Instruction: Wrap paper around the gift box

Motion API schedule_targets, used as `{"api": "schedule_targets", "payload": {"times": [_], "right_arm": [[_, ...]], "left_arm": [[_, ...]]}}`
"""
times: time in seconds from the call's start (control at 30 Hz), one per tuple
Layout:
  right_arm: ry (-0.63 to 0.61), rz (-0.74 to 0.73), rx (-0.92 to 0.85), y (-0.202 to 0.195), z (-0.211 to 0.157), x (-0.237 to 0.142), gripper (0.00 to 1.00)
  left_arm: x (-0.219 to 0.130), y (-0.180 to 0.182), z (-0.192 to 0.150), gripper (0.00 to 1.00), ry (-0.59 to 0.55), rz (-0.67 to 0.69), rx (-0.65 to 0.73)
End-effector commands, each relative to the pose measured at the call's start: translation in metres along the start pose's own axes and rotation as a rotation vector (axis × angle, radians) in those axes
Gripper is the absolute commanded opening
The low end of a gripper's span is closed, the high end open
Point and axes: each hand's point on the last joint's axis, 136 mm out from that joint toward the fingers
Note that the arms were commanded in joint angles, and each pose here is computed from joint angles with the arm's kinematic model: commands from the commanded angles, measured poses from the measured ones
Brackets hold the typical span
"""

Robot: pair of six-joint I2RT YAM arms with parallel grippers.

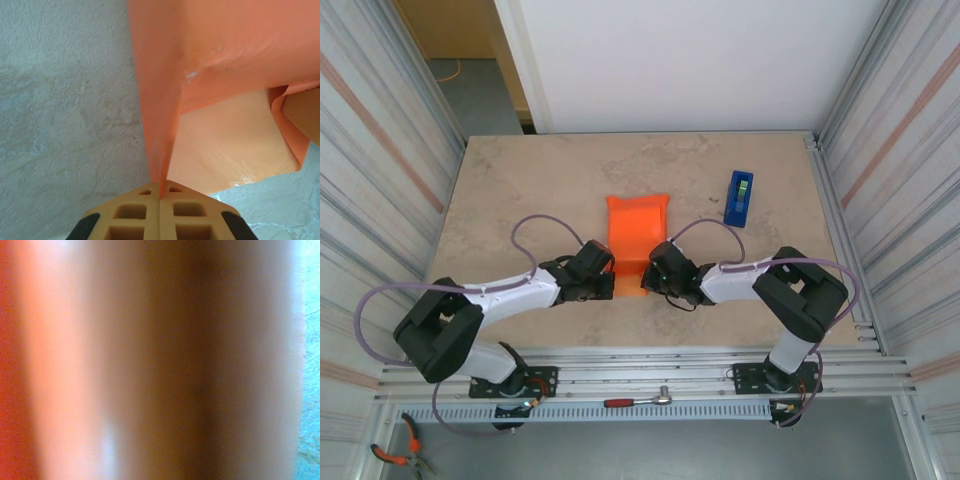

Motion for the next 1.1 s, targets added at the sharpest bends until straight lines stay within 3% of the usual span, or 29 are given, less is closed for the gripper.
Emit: {"api": "schedule_targets", "payload": {"times": [0.0, 0.33, 0.53, 0.87, 0.93, 1.07], "right_arm": [[0.036, -0.051, 0.019, -0.016, -0.014, 0.002, 0.00], [0.041, -0.057, 0.020, -0.018, -0.016, 0.004, 0.00], [0.043, -0.054, 0.020, -0.017, -0.016, 0.005, 0.00], [0.049, -0.052, 0.020, -0.017, -0.018, 0.008, 0.00], [0.050, -0.052, 0.021, -0.017, -0.018, 0.008, 0.00], [0.048, -0.049, 0.020, -0.016, -0.017, 0.007, 0.00]], "left_arm": [[-0.007, -0.018, 0.011, 0.00, -0.024, -0.050, 0.011], [-0.017, -0.047, 0.027, 0.00, -0.080, -0.204, -0.105], [-0.018, -0.055, 0.039, 0.00, -0.175, -0.302, -0.181], [-0.008, -0.057, 0.046, 0.02, -0.267, -0.369, -0.194], [-0.005, -0.058, 0.047, 0.10, -0.270, -0.371, -0.190], [0.001, -0.058, 0.044, 0.36, -0.260, -0.358, -0.182]]}}
Point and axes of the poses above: each hand's point on the last joint's axis, 136 mm out from that joint toward the fingers, its own x axis out along the fingers, its own y axis along the line the jaws close on, z = x × y, and after that the axes turned 7 degrees about -x, right-handed
